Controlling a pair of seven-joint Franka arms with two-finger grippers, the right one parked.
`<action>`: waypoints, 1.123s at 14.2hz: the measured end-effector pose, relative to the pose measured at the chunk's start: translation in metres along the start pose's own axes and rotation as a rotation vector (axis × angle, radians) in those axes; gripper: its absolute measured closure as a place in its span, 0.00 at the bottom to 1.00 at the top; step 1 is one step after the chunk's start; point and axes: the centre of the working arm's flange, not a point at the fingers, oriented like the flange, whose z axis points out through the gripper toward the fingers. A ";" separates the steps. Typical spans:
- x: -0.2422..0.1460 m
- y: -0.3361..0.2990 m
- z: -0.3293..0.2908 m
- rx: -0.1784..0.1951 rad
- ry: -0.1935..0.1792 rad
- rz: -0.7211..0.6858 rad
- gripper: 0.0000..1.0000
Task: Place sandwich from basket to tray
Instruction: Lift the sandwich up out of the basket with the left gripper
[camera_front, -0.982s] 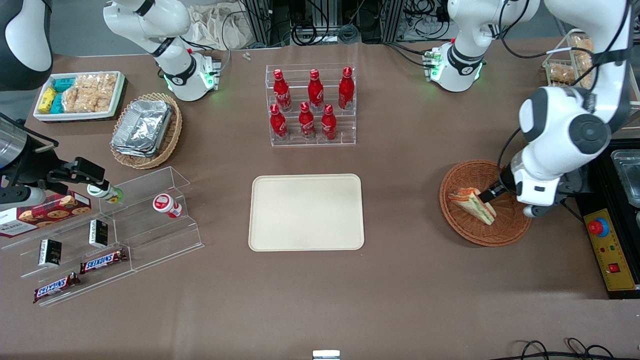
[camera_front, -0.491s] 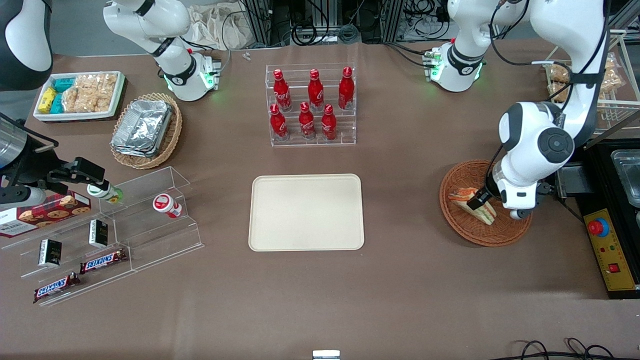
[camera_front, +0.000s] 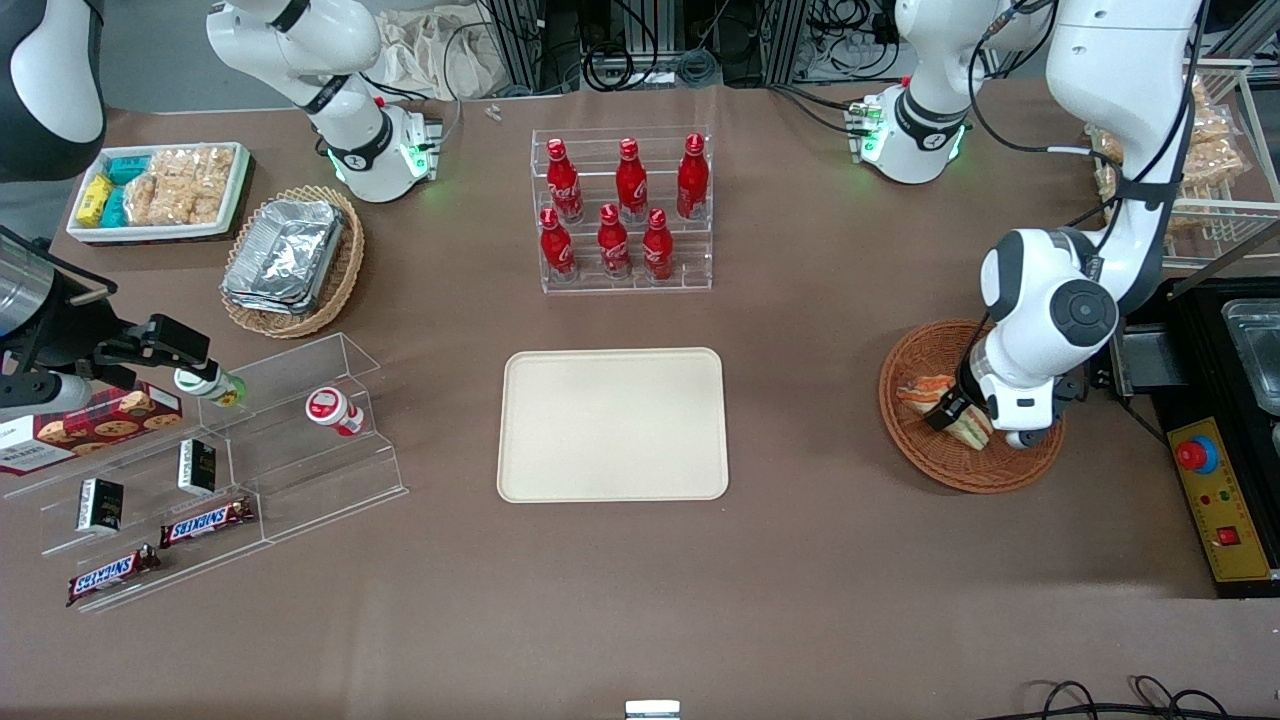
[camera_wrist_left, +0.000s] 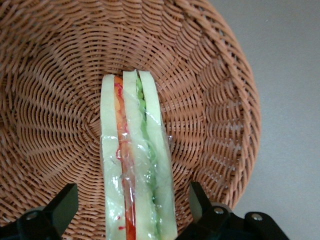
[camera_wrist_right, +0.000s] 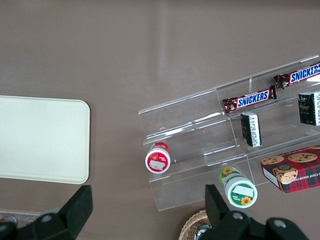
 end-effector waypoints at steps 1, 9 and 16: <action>0.000 0.000 0.000 0.000 0.000 -0.001 0.15; 0.006 0.007 -0.105 0.055 -0.053 -0.008 0.72; 0.018 0.014 -0.272 0.067 -0.081 0.087 0.85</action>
